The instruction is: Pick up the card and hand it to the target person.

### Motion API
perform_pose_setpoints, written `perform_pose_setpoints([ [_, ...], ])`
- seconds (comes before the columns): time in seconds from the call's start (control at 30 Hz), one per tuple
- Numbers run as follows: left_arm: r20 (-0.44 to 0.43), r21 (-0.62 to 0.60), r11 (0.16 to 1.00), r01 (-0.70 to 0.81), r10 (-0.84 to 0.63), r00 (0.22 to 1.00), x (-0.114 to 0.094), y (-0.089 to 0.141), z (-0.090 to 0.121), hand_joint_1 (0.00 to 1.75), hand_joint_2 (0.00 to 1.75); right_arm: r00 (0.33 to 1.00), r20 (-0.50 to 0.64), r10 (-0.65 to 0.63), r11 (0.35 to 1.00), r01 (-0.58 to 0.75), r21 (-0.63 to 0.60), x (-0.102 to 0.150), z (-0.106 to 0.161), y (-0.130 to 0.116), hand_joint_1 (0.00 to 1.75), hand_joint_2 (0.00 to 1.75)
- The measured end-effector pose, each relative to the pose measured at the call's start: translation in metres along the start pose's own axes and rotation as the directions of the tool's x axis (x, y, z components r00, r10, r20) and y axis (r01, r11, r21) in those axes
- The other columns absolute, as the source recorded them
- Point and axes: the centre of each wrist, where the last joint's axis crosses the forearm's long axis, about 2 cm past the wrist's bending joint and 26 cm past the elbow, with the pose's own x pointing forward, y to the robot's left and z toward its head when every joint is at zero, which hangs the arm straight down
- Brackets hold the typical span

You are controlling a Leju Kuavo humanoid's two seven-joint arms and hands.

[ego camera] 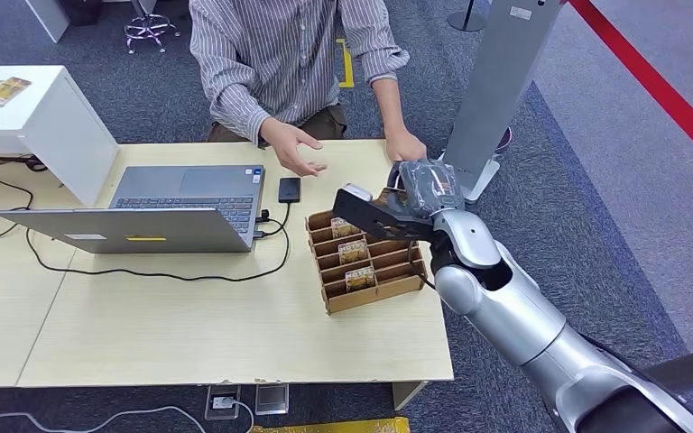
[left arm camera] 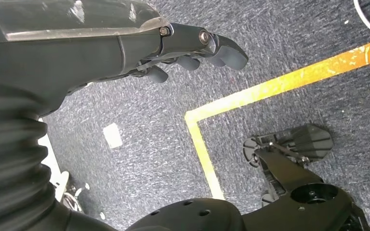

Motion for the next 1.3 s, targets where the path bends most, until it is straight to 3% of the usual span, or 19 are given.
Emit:
perform_pose_setpoints([
  [0.13, 0.002, -0.003, 1.0, 0.0, 0.0, 1.0, -0.001, 0.0, 0.0, 0.0, 1.75, 0.998, 0.058, -0.014, 0.998, 0.017, -0.057, 0.007, 0.008, -0.014, 1.48, 1.75],
  [0.23, 0.01, -0.003, 1.0, 0.004, -0.004, 1.0, 0.0, 0.0, 0.0, 0.0, 1.75, 0.994, 0.112, 0.008, 0.982, 0.013, -0.189, 0.009, 0.014, -0.016, 1.48, 1.75],
  [0.37, 0.016, -0.004, 1.0, 0.017, -0.017, 1.0, 0.003, 0.0, 0.0, 0.0, 1.75, 0.978, 0.184, 0.097, 0.86, 0.01, -0.51, 0.005, 0.02, -0.015, 1.48, 1.75],
  [0.43, 0.017, -0.004, 1.0, 0.022, -0.022, 1.0, 0.007, 0.0, 0.0, 0.0, 1.75, 0.971, 0.202, 0.131, 0.813, 0.011, -0.582, 0.001, 0.021, -0.01, 1.48, 1.75],
  [0.83, 0.017, -0.002, 1.0, 0.023, -0.023, 1.0, 0.015, 0.0, 0.0, 0.0, 1.75, 0.977, 0.188, 0.103, 0.824, 0.022, -0.566, -0.009, 0.021, 0.016, 1.48, 1.75],
  [1.07, 0.03, -0.008, 1.0, 0.023, -0.023, 0.999, 0.015, -0.001, 0.0, 0.0, 1.75, 0.958, 0.283, -0.052, 0.838, 0.196, -0.509, -0.003, 0.018, 0.021, 1.48, 1.75],
  [1.17, 0.038, -0.016, 1.0, 0.023, -0.023, 0.999, 0.014, -0.001, 0.0, 0.0, 1.75, 0.903, 0.382, -0.198, 0.824, 0.364, -0.434, 0.004, 0.017, 0.025, 0.37, 1.75],
  [1.2, 0.039, -0.019, 1.0, 0.024, -0.023, 0.999, 0.014, -0.001, 0.0, 0.0, 1.31, 0.886, 0.405, -0.226, 0.817, 0.399, -0.417, 0.006, 0.017, 0.026, 0.0, 1.75],
  [1.3, 0.043, -0.023, 0.999, 0.023, -0.022, 0.999, 0.014, -0.001, 0.0, 0.0, 0.0, 0.865, 0.432, -0.255, 0.806, 0.436, -0.399, 0.011, 0.018, 0.028, 0.0, 1.75],
])
